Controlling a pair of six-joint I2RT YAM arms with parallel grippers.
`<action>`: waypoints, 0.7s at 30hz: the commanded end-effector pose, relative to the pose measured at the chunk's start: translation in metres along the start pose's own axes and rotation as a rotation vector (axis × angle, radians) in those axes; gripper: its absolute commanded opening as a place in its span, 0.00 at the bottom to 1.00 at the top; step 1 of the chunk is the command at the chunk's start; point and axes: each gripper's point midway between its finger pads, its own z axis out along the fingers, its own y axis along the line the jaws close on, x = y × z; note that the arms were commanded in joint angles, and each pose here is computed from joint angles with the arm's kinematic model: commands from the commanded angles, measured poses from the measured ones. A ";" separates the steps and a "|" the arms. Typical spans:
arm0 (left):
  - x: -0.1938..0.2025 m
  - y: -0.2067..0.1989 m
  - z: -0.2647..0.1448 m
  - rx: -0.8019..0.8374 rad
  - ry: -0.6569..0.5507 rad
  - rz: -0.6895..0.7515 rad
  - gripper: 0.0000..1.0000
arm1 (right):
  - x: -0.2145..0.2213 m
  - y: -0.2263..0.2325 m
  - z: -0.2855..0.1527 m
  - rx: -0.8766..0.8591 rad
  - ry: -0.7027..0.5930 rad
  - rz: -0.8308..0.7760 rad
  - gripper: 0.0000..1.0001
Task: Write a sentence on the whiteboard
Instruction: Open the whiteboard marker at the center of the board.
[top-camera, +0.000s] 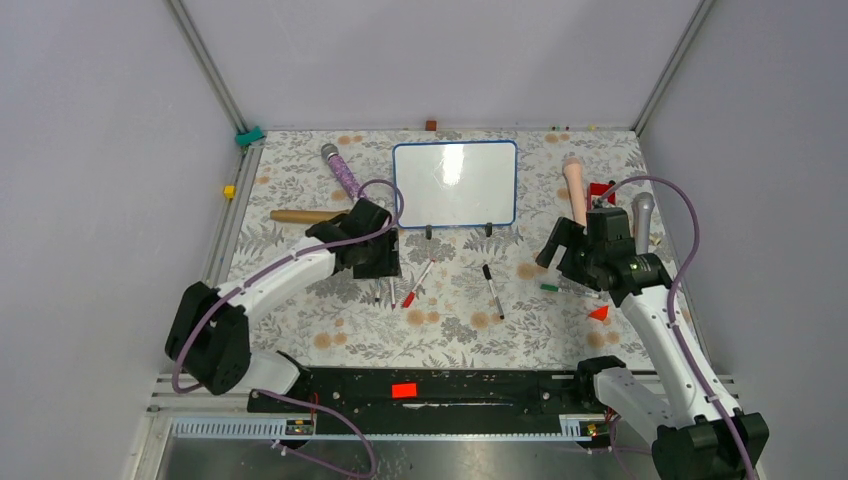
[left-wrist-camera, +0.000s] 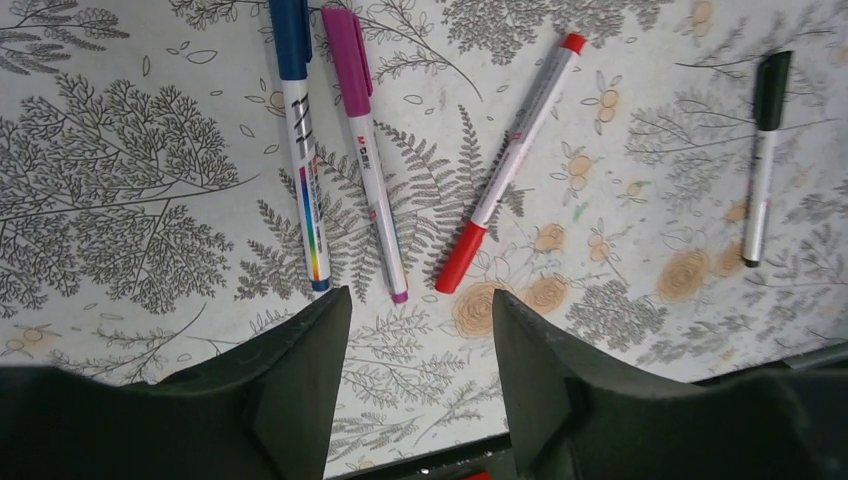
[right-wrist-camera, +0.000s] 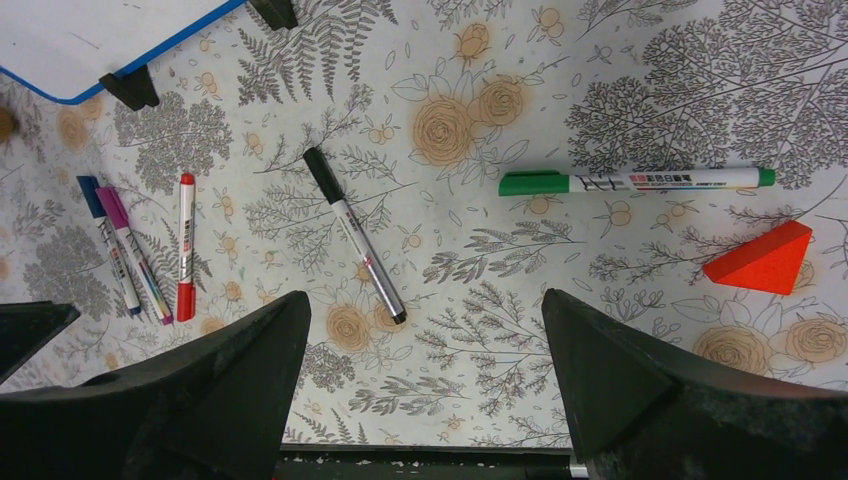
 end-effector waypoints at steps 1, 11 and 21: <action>-0.010 -0.007 0.009 -0.040 -0.018 0.065 0.55 | -0.010 0.015 -0.004 -0.059 -0.021 -0.018 0.93; 0.004 -0.068 0.022 0.080 0.025 0.317 0.58 | 0.009 0.016 0.005 -0.091 0.069 -0.066 0.87; 0.008 -0.112 0.009 0.306 0.046 0.384 0.59 | 0.034 -0.059 0.034 0.385 0.140 0.158 0.92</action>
